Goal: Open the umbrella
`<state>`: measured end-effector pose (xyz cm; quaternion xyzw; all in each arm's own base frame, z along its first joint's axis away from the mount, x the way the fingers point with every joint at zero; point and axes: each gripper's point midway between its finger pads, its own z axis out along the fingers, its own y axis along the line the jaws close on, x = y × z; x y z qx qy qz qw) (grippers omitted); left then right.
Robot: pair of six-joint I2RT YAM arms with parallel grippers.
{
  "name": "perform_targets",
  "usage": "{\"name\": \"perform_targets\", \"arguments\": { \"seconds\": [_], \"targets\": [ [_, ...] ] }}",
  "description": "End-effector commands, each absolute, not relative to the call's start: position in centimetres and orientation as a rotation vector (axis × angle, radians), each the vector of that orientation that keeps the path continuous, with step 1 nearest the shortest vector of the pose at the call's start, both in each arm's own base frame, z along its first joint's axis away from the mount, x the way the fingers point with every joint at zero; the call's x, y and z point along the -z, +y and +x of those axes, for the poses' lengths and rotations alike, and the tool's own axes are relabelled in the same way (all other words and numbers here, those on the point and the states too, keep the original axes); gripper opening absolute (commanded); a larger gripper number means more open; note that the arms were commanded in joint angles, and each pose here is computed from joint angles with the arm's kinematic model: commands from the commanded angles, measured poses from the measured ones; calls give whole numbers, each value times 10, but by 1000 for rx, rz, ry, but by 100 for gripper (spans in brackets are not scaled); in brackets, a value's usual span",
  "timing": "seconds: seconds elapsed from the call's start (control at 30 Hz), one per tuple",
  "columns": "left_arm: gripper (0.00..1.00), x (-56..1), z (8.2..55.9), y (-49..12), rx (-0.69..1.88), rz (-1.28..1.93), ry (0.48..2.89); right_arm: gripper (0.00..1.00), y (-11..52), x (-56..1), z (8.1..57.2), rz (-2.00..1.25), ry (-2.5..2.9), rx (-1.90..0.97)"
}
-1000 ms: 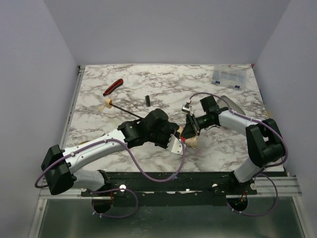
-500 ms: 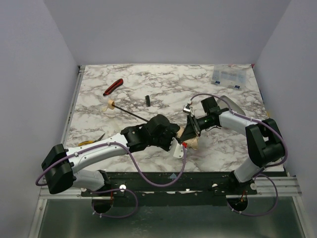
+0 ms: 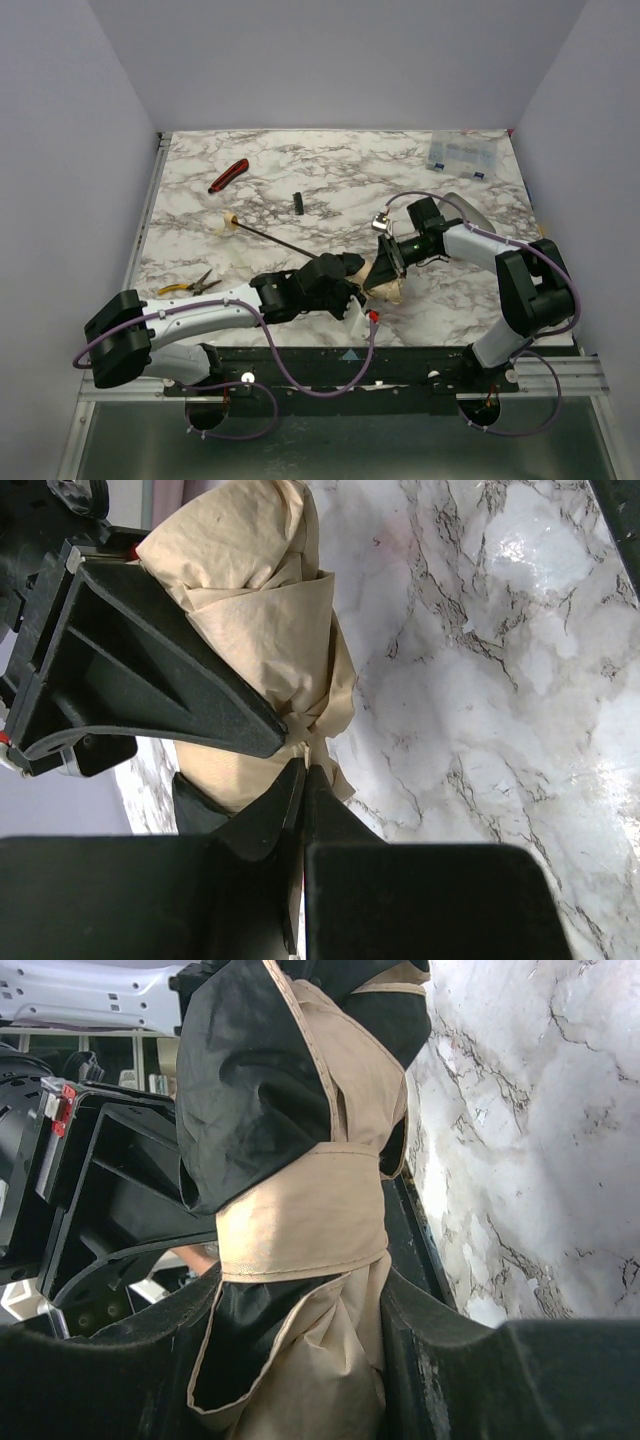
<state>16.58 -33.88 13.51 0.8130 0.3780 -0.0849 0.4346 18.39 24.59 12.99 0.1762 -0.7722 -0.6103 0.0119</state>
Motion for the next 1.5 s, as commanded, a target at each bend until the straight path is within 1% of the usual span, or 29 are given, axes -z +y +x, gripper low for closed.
{"name": "perform_targets", "arguments": {
  "seconds": [0.0, 0.3, 0.43, 0.57, 0.6, 0.7, 0.77, 0.83, 0.93, 0.97, 1.0, 1.1, 1.17, 1.27, 1.33, 1.37, 1.47],
  "targets": [
    [0, -52, 109, -291, 382, 2343, 1063, 0, 245, -186, 186, 692, -2185, 2186],
    [0, -32, 87, -265, 401, 2453, 1050, 0, 238, -184, 191, 678, -2239, 2191],
    [0, -25, 85, -255, 387, 2452, 1075, 0, 235, -183, 193, 666, -2248, 2199],
    [0, -32, 92, -265, 377, 2380, 1114, 0, 234, -187, 191, 695, -2232, 2219],
    [2, -37, 93, -269, 389, 2344, 1129, 0, 234, -187, 190, 707, -2233, 2221],
    [37, -60, 102, -280, 437, 2206, 1239, 0, 233, -192, 189, 768, -2256, 2225],
    [48, -75, 110, -282, 463, 2103, 1345, 0, 233, -194, 192, 817, -2295, 2213],
    [55, -94, 118, -281, 517, 1995, 1437, 0, 234, -199, 198, 872, -2355, 2196],
    [70, -134, 135, -274, 630, 1793, 1574, 0, 235, -206, 215, 924, -2518, 2136],
    [79, -146, 142, -267, 654, 1725, 1620, 0, 235, -211, 221, 954, -2576, 2124],
    [98, -162, 148, -262, 671, 1661, 1633, 0, 235, -214, 227, 992, -2642, 2102],
    [98, -204, 162, -242, 683, 1476, 1655, 0, 229, -227, 247, 1135, -2868, 1986],
    [98, -233, 168, -226, 685, 1350, 1656, 0, 217, -237, 265, 1356, -3089, 1799],
    [98, -266, 180, -195, 597, 1121, 1670, 0, 186, -259, 294, 1642, -3471, 1352],
    [98, -281, 190, -171, 497, 965, 1677, 0, 159, -282, 310, 1881, -3684, 907],
    [98, -287, 193, -161, 456, 902, 1670, 0, 145, -292, 319, 1960, -3777, 634],
    [98, -296, 187, -148, 449, 824, 1685, 0, 111, -324, 329, 2303, -3797, -290]
  ]
}}
